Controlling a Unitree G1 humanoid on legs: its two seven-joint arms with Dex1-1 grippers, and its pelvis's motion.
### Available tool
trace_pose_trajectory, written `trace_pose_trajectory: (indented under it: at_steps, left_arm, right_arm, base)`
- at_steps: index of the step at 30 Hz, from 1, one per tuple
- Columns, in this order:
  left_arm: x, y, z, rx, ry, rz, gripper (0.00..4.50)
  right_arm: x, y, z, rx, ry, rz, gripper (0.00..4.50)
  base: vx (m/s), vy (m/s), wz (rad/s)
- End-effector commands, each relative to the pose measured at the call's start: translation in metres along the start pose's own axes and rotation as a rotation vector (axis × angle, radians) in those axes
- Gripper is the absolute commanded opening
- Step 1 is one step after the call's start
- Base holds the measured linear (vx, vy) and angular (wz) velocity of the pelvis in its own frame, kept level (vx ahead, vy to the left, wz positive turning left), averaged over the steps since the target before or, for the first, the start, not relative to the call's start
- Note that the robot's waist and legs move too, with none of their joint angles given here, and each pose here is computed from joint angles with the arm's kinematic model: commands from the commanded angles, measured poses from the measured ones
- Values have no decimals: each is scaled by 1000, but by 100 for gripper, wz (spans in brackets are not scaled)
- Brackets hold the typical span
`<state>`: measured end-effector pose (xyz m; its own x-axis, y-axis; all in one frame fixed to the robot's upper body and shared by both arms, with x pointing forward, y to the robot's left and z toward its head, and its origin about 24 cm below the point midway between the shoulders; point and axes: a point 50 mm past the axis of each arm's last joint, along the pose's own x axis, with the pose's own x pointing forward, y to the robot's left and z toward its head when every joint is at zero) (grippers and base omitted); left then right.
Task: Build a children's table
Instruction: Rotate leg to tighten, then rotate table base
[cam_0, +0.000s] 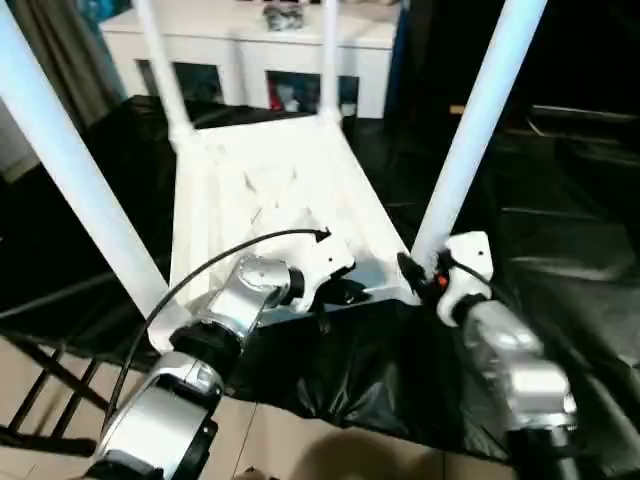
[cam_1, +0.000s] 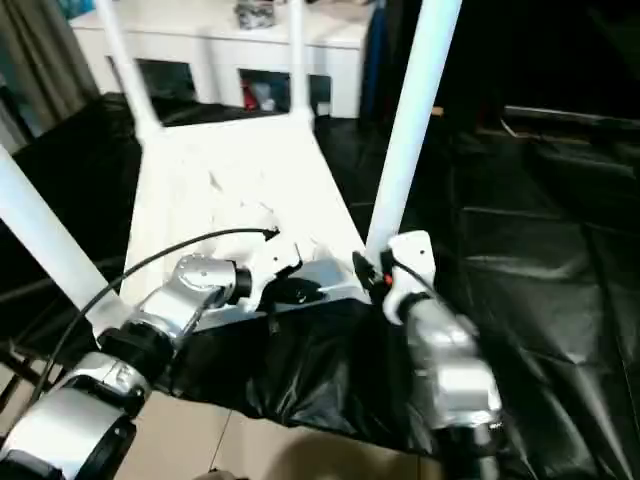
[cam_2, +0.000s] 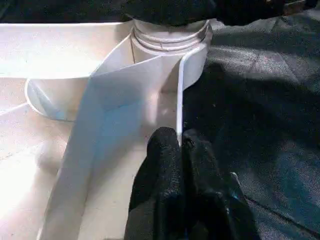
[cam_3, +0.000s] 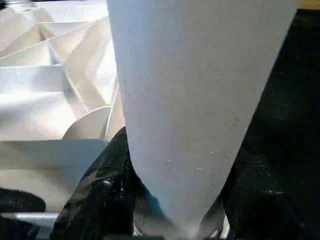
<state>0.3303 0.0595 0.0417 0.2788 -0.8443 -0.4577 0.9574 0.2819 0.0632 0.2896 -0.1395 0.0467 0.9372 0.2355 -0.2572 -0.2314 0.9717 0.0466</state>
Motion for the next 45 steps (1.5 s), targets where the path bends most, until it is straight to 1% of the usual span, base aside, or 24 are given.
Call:
trace_pose_trajectory:
  at_steps: [1,4,5,7,9,11,13,14,16,20,22,24,25,27,29,31,32,35,36,37,40,43,44,45]
  left_arm:
    - [3,1,16,48,-55,22,0]
    - [-2,3,14,47,-55,22,0]
    - [-4,3,13,45,-56,17,0]
    - [-5,3,12,43,-58,12,0]
    - [-8,4,10,38,-64,10,0]
    - [-9,3,10,39,-67,10,0]
    - [-11,3,9,30,-77,9,0]
    - [-11,3,9,29,-79,7,0]
    - [-14,1,7,28,-89,-5,0]
    - [-18,-1,4,31,-92,-9,0]
    - [-19,-2,4,27,-105,-11,0]
    - [-21,-2,6,-13,-145,-3,0]
    - [-22,-2,7,-30,-159,-3,28]
    - [-26,-5,11,-54,-196,1,55]
    - [-33,-9,16,-101,-227,-22,58]
    - [-40,-16,19,-135,-250,-50,88]
    - [-44,-19,20,-144,-258,-63,88]
    - [-56,-31,19,-162,-260,-102,97]
    - [-70,-42,12,-188,-240,-122,120]
    - [-73,-44,11,-193,-236,-128,133]
    - [-90,-59,-2,-255,-205,-121,142]
    - [-108,-80,-14,-323,-163,-138,177]
    - [-108,-80,-14,-323,-163,-138,180]
    - [-115,-88,-18,-345,-143,-138,181]
  right_arm:
    - [2,38,-5,70,26,171,249]
    - [1,27,-2,48,20,157,289]
    - [0,19,0,34,19,158,299]
    - [-1,15,1,29,19,159,304]
    - [-8,-14,11,-43,-6,188,328]
    - [-13,-23,15,-55,-21,208,328]
    - [-25,-44,21,-116,-20,285,328]
    - [-27,-48,21,-130,-18,299,328]
    - [-45,-72,25,-210,16,399,328]
    - [-61,-87,30,-216,57,508,328]
    - [-67,-87,30,-213,79,568,328]
    - [-72,-82,31,-194,102,646,328]
    - [-73,-80,31,-187,107,669,332]
    - [-73,-71,30,-168,108,743,334]
    - [-71,-61,28,-158,118,800,334]
    - [-69,-55,25,-151,119,839,334]
    - [-67,-52,25,-146,118,855,334]
    - [-59,-42,23,-140,106,885,334]
    - [-48,-34,22,-112,89,897,334]
    - [-46,-32,22,-106,85,901,334]
    - [-33,-25,19,-89,59,885,334]
    - [-14,-26,21,-84,-7,761,334]
    - [-14,-26,21,-84,-7,761,334]
    - [-6,-30,23,-80,-35,677,334]
  base:
    - [0,0,0]
    - [0,0,0]
    - [0,0,0]
    - [0,0,0]
    - [0,0,0]
    - [0,0,0]
    - [0,0,0]
    - [0,0,0]
    - [0,0,0]
    - [0,0,0]
    - [0,0,0]
    - [0,0,0]
    - [0,0,0]
    - [0,0,0]
    - [0,0,0]
    - [0,0,0]
    - [0,0,0]
    - [0,0,0]
    - [0,0,0]
    - [0,0,0]
    - [0,0,0]
    - [0,0,0]
    - [0,0,0]
    - [0,0,0]
